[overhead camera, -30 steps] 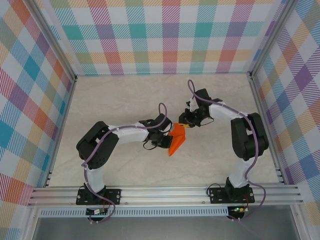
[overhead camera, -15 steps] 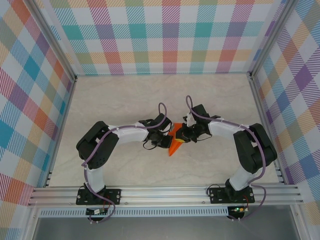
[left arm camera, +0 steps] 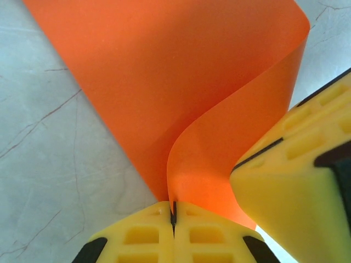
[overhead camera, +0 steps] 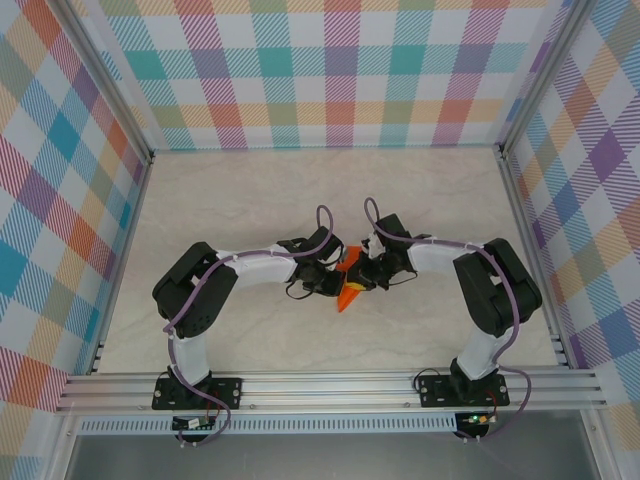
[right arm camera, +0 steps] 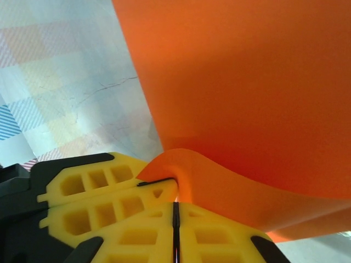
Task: Fold a paper plane with a square sheet of paper (pick it up from the middle)
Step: Third fold the triangle at the center of the table.
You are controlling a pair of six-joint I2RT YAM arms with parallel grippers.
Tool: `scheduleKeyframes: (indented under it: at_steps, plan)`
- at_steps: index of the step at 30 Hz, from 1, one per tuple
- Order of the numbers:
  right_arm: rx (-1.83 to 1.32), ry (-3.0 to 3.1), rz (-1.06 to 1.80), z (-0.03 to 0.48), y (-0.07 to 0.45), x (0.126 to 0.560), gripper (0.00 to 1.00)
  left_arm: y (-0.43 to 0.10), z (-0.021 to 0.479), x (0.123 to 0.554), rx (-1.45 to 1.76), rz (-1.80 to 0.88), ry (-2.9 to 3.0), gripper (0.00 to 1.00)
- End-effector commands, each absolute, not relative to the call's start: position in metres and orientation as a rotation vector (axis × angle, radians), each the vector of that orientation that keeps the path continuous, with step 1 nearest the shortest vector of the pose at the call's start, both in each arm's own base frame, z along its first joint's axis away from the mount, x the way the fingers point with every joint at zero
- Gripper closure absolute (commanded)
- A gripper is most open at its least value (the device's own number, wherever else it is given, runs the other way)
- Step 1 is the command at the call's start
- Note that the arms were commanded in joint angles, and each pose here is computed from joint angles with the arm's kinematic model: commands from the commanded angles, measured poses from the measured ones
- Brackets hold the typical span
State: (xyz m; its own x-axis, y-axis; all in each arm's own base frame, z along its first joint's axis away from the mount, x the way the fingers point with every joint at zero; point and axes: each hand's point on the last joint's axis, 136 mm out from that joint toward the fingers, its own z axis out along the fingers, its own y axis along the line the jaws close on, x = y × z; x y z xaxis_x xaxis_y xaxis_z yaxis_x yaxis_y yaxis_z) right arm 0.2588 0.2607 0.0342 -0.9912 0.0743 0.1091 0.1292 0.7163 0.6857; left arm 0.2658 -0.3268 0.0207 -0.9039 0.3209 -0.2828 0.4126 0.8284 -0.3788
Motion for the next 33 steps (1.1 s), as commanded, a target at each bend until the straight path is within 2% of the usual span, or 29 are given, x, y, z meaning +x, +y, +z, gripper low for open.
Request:
scheduleKeyframes:
  at_steps: [1,11,21,26,33]
  plan:
    - [-0.175,-2.846,-1.065,0.019,0.252,0.247,0.91,-0.320,0.000,0.260,0.589,-0.627,2.852,1.00]
    - [-0.220,-2.841,-0.966,-0.006,0.239,0.231,0.91,-0.319,-0.007,0.256,0.603,-0.620,2.882,1.00]
    - [-0.172,-2.904,-1.176,0.048,0.259,0.269,0.89,-0.319,-0.008,0.255,0.609,-0.619,2.892,1.00]
    - [-0.232,-2.943,-1.051,0.028,0.250,0.278,0.89,-0.317,-0.009,0.254,0.609,-0.609,2.896,1.00]
    - [-0.302,-2.928,-0.945,-0.008,0.235,0.266,0.89,-0.315,-0.011,0.253,0.613,-0.596,2.904,1.00]
